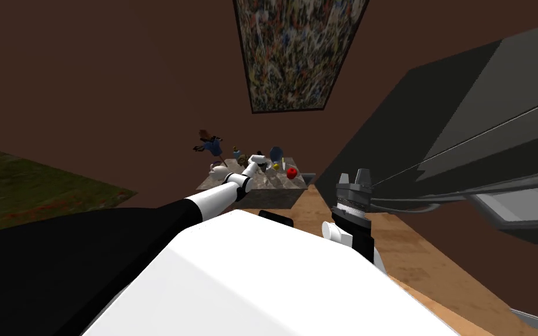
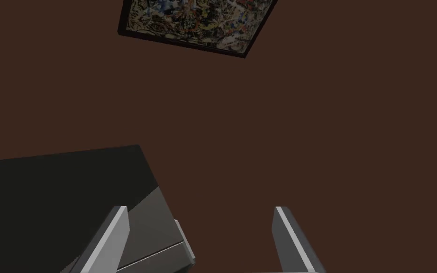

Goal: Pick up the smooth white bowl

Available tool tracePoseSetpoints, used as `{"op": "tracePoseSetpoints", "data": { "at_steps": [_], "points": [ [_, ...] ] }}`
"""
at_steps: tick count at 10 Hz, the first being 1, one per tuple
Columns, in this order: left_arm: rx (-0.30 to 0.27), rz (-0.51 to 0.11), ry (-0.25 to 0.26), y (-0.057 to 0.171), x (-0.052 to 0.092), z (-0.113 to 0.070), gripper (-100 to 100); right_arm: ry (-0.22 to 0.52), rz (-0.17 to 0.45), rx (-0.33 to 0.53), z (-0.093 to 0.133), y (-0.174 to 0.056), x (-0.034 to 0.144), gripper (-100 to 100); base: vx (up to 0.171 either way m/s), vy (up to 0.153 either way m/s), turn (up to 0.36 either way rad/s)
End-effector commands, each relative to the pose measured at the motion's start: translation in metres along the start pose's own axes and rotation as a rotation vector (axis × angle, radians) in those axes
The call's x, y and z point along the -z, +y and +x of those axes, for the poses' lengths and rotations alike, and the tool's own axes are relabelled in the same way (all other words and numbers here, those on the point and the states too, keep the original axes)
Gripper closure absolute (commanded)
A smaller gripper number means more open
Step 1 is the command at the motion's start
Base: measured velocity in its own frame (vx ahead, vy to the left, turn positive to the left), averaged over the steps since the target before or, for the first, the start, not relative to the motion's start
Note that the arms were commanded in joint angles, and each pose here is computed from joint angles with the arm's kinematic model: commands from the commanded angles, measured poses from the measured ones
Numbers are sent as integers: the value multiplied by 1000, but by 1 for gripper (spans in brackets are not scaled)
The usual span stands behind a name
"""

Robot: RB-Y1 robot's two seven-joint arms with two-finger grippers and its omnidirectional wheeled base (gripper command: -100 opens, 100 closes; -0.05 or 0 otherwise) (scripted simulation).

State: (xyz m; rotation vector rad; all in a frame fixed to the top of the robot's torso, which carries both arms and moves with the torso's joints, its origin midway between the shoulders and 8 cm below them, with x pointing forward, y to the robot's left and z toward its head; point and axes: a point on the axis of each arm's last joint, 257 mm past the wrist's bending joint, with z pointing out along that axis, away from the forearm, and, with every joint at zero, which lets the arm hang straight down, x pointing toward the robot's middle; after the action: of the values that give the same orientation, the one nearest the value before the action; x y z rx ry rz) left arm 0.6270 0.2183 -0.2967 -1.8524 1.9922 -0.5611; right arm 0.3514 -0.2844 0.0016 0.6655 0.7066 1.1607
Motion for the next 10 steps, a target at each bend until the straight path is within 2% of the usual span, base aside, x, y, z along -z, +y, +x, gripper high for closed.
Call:
{"op": "tracePoseSetpoints", "data": {
  "at_steps": [1,2,3,5,6,7,8,9,10],
  "points": [
    [63,-13,-52,15,0,-40,-100,0,0,0,0,0,0,0,-61,99,-454],
    [89,-1,-44,11,2,-43,-100,0,0,0,0,0,0,0,-60,85,-369],
    [130,-5,-97,21,5,-77,-100,0,0,0,0,0,0,0,-79,79,-444],
    [170,0,-85,22,6,-82,-100,0,0,0,0,0,0,0,-58,49,-240],
    [220,-4,-139,34,10,-118,-100,0,0,0,0,0,0,0,-60,32,-320],
    [245,-1,-132,35,11,-121,-100,0,0,0,0,0,0,0,-63,51,-449],
    [245,-1,-132,35,11,-121,-100,0,0,0,0,0,0,0,-29,37,-160],
    [300,-7,-188,50,17,-158,-100,0,0,0,0,0,0,0,-63,37,-337],
    [321,-10,-181,53,16,-160,-100,0,0,0,0,0,0,0,-69,46,-382]
  ]
}}
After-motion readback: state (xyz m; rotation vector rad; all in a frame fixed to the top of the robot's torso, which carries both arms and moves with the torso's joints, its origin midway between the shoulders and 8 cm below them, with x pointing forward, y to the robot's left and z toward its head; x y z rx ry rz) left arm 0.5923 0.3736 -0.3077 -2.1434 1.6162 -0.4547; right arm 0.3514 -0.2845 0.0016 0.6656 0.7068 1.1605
